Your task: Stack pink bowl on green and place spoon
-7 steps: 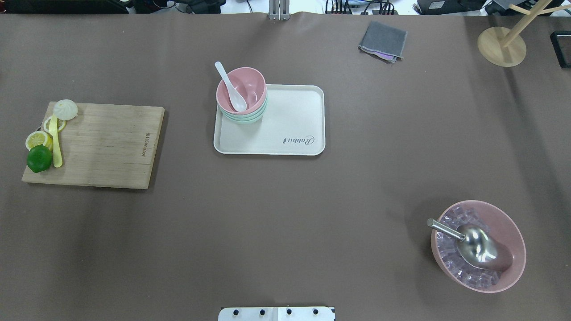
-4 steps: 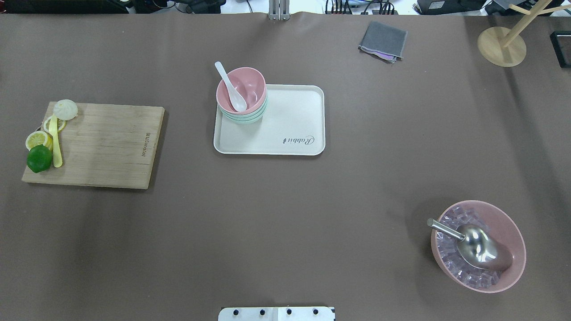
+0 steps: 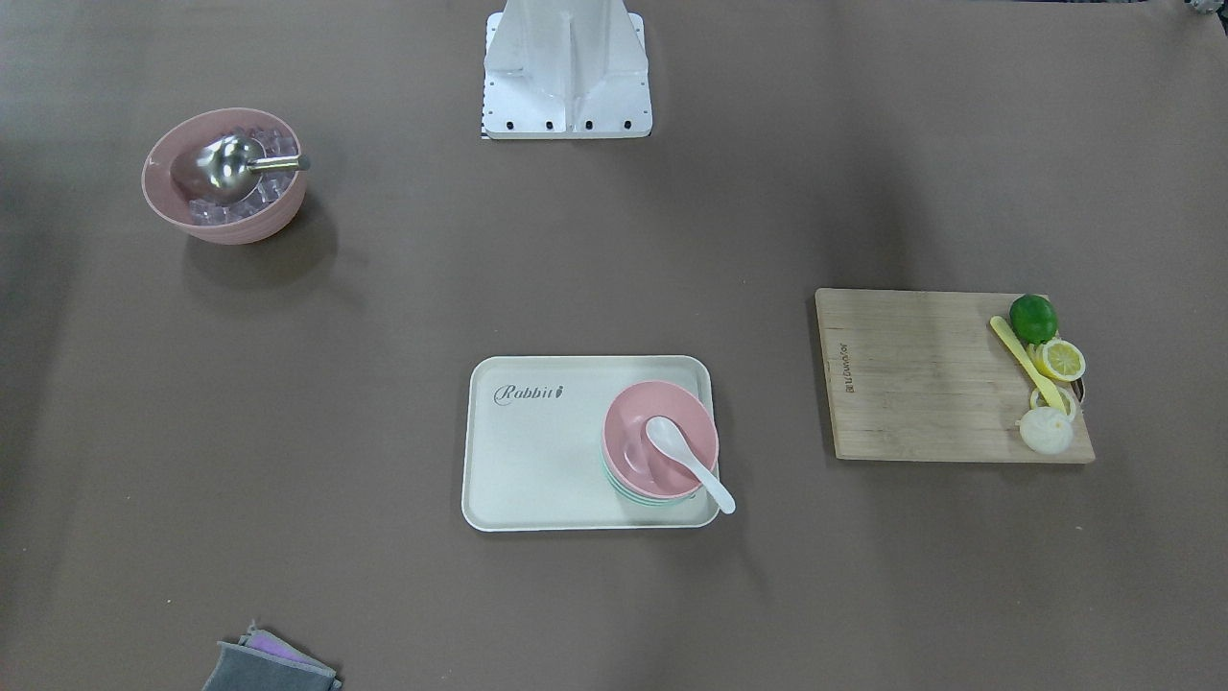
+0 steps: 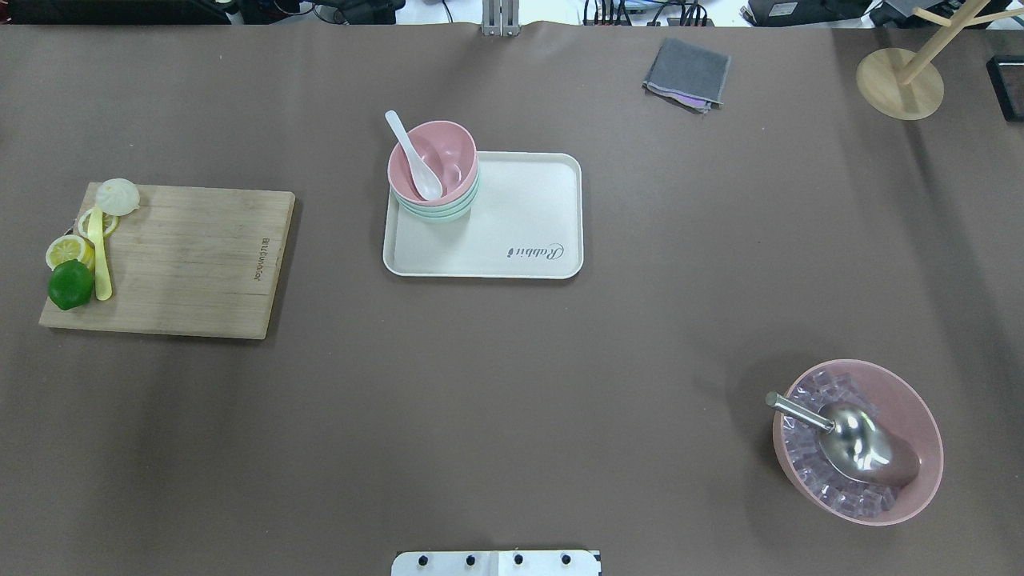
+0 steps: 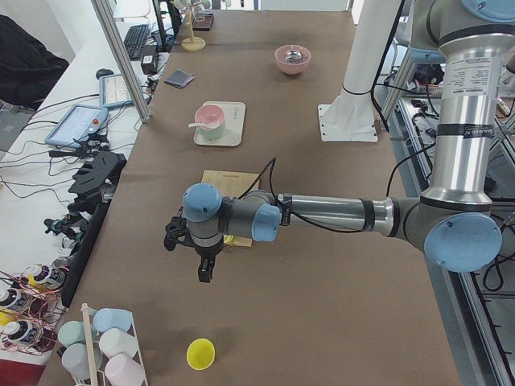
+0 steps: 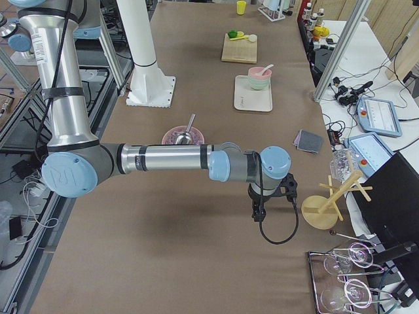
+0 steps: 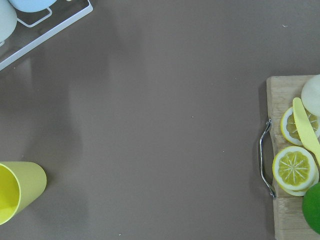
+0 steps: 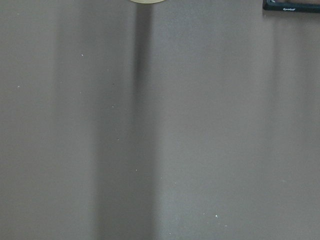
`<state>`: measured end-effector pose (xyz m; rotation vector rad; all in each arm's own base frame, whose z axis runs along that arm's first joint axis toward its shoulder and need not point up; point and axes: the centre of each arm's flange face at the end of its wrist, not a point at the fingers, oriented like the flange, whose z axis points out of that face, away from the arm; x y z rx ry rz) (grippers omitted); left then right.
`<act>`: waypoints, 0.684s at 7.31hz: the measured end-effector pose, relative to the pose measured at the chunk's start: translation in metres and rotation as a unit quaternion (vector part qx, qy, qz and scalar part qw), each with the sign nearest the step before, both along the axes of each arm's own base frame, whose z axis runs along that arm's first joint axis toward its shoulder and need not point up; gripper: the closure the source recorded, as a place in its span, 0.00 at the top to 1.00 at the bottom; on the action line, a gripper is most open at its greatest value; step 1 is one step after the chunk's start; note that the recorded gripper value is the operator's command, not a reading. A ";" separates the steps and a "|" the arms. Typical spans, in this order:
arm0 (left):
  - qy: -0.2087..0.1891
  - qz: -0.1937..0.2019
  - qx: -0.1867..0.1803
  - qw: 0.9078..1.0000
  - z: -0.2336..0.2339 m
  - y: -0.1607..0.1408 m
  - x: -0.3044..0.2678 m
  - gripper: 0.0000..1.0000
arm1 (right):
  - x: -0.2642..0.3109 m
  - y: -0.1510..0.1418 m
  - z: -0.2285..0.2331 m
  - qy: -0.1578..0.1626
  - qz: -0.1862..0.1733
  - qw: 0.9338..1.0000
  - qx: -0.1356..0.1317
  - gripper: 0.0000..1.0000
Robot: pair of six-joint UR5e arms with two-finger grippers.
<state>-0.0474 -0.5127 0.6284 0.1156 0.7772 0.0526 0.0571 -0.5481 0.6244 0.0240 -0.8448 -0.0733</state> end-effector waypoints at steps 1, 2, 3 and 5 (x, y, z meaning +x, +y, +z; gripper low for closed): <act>0.000 0.000 0.001 1.000 -0.001 -0.001 0.000 0.98 | 0.000 0.000 0.000 -0.001 0.000 1.000 0.000 1.00; 0.002 0.001 0.001 1.000 -0.001 0.000 0.001 0.98 | 0.000 0.001 0.001 -0.001 0.000 1.000 -0.001 1.00; 0.003 0.001 0.000 1.000 -0.001 0.000 0.001 0.98 | 0.000 0.001 0.002 0.000 0.000 1.000 -0.001 1.00; 0.003 0.001 0.000 1.000 -0.002 -0.002 0.001 0.98 | 0.000 0.001 0.004 0.000 0.000 1.000 -0.003 1.00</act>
